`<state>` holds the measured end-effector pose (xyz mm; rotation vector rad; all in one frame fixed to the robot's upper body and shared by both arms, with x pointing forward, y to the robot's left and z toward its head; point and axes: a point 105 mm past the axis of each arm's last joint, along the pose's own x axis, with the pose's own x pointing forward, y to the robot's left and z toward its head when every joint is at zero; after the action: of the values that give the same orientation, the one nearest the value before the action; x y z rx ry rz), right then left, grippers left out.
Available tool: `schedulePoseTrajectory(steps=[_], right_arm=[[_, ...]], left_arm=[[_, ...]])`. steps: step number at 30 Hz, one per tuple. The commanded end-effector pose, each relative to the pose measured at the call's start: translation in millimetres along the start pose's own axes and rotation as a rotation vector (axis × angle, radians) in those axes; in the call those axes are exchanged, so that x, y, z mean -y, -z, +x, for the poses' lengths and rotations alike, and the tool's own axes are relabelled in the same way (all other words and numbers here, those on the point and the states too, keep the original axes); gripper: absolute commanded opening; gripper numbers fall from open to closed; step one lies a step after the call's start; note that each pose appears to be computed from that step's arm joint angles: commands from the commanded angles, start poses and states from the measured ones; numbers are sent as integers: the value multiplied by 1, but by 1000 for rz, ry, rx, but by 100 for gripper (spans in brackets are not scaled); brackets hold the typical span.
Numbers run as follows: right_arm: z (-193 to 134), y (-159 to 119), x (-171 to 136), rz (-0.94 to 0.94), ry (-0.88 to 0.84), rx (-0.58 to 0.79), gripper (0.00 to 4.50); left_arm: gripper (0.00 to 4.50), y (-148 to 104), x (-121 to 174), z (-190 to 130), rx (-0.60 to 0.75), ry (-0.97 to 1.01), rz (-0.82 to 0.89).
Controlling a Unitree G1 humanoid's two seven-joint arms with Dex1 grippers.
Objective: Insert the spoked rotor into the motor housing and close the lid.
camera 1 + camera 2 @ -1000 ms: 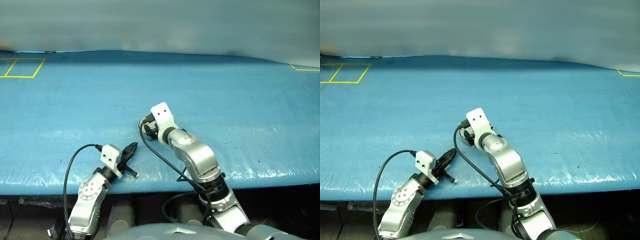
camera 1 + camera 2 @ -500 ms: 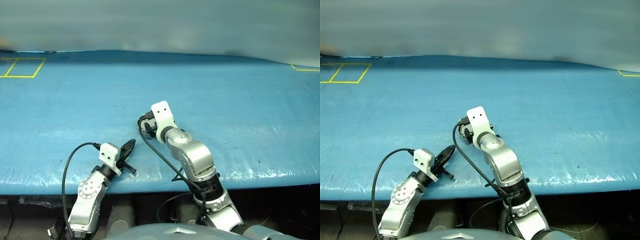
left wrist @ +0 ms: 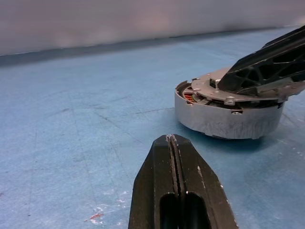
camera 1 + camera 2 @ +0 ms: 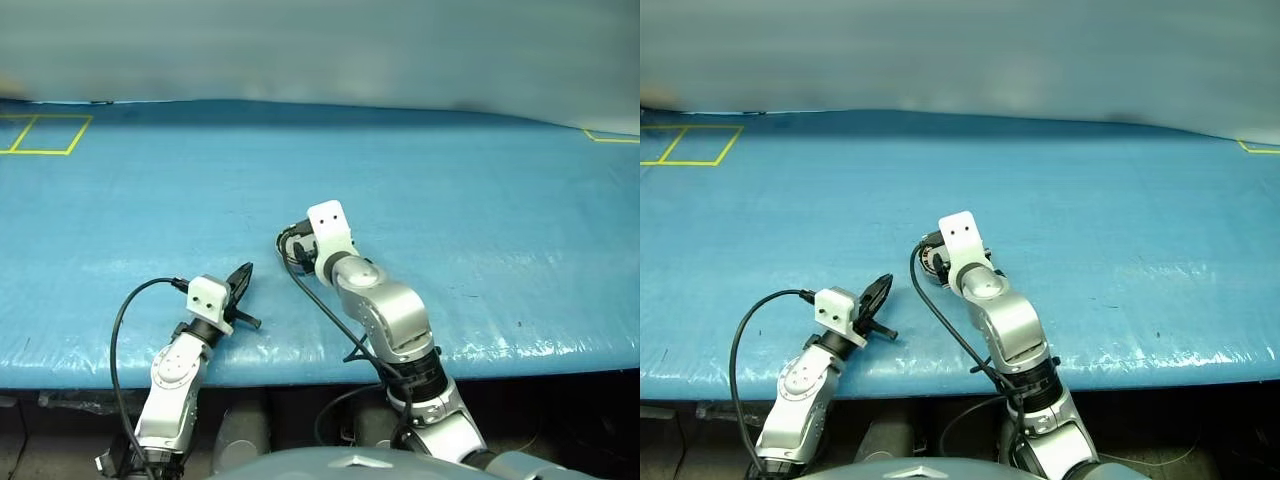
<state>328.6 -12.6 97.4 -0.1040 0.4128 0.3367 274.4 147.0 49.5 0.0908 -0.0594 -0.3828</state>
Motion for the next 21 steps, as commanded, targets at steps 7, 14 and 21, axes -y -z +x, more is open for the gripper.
schedulePoseTrajectory(steps=[7,14,21], right_arm=[[-7,-13,-24,-36,-65,73,301],[-4,1,7,-54,5,9,301],[0,-2,-2,-141,-51,63,301]], left_arm=[[0,-3,2,0,16,16,12],[0,0,7,0,6,37,-5],[0,0,10,1,8,53,-24]])
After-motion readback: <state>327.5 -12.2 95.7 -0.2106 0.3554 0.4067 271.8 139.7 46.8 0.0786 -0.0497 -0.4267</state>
